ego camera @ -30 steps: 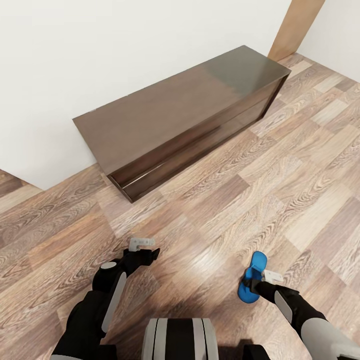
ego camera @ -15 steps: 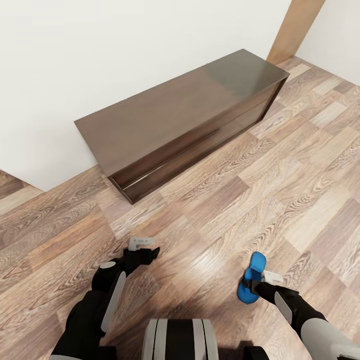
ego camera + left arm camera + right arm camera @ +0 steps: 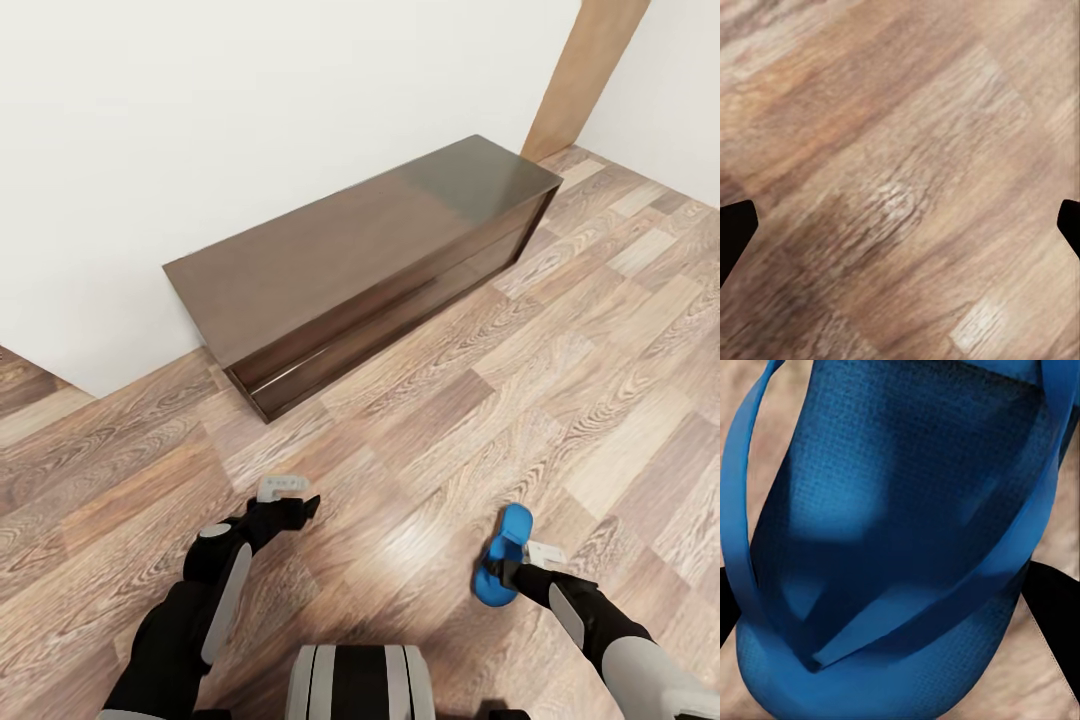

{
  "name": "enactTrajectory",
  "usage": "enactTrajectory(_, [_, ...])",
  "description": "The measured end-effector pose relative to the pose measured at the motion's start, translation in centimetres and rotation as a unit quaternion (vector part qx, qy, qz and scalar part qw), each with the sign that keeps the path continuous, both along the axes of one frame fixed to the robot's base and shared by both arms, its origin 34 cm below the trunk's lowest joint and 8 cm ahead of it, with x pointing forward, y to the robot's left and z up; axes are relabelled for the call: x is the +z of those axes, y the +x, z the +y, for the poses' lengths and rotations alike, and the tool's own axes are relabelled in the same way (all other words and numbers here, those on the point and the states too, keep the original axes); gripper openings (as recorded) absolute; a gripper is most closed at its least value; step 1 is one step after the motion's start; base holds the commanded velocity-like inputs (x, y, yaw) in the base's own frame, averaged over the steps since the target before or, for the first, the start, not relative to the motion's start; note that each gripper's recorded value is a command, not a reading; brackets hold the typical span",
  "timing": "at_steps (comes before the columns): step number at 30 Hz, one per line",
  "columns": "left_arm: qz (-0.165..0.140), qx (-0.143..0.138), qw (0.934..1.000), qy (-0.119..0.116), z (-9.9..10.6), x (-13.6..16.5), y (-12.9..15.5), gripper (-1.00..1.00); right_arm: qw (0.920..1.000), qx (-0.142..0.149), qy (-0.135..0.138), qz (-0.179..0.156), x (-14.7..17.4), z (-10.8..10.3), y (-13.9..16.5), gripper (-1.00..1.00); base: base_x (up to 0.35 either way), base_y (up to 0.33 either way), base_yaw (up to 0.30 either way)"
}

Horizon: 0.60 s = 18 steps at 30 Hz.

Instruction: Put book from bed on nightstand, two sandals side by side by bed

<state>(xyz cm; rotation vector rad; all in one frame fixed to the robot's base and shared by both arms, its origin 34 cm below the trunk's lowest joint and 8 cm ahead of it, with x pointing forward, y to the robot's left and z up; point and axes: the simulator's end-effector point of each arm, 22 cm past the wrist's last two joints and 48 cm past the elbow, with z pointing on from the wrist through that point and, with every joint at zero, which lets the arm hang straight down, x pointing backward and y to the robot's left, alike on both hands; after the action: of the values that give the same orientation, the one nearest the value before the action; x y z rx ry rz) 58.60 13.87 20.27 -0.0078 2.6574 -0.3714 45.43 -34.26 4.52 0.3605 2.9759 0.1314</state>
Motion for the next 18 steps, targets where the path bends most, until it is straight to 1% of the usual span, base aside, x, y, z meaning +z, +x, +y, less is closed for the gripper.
enactTrajectory(9, [-0.017, -0.001, 0.9999, 0.000, -0.1, 1.9, 0.9, 1.00, 0.9998, 0.003, 0.001, -0.020, 1.5, 0.1, 1.7, -1.00, 0.000, 0.000, 0.003])
enactTrajectory(14, [-0.027, -0.001, 0.9996, 0.000, -0.1, 3.0, 1.5, 1.00, 0.9995, 0.003, 0.002, -0.031, 2.4, 0.1, 2.6, -1.00, 0.000, 0.000, 0.116])
enactTrajectory(18, [-0.035, -0.001, 0.9994, 0.001, -0.1, 3.8, 1.9, 1.00, 0.9992, 0.003, 0.003, -0.040, 3.1, 0.2, 3.3, -1.00, 0.000, 0.000, 0.041])
